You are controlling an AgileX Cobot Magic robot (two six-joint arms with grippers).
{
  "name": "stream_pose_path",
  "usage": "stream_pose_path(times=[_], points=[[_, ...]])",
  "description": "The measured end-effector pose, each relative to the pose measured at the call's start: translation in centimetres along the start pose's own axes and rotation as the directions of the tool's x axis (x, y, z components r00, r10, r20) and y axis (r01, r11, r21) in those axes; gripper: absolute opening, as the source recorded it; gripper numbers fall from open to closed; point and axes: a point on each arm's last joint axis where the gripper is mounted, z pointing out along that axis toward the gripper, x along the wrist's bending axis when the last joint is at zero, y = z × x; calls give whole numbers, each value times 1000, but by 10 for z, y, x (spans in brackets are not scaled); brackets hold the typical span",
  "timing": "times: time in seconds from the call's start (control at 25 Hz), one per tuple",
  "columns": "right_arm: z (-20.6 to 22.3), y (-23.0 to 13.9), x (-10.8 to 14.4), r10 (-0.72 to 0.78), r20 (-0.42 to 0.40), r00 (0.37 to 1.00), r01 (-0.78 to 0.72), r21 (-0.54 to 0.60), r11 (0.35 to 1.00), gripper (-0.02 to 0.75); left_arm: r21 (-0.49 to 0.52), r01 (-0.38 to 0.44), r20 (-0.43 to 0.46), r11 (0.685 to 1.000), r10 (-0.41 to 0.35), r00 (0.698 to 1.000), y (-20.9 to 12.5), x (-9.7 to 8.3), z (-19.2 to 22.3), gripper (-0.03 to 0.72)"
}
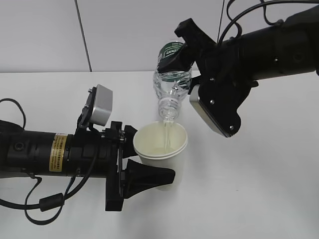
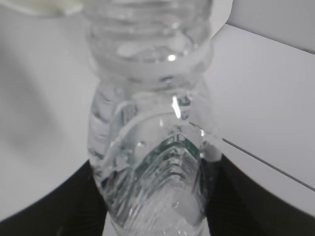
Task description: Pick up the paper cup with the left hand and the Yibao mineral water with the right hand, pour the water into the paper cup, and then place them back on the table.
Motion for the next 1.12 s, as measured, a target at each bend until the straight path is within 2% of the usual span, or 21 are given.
stream_pose_path(times=[1.12], points=[[0,-1,0,-27,-1,1000,27,9,1000,426,0,0,0,1000,0,1000,0,0,0,435]])
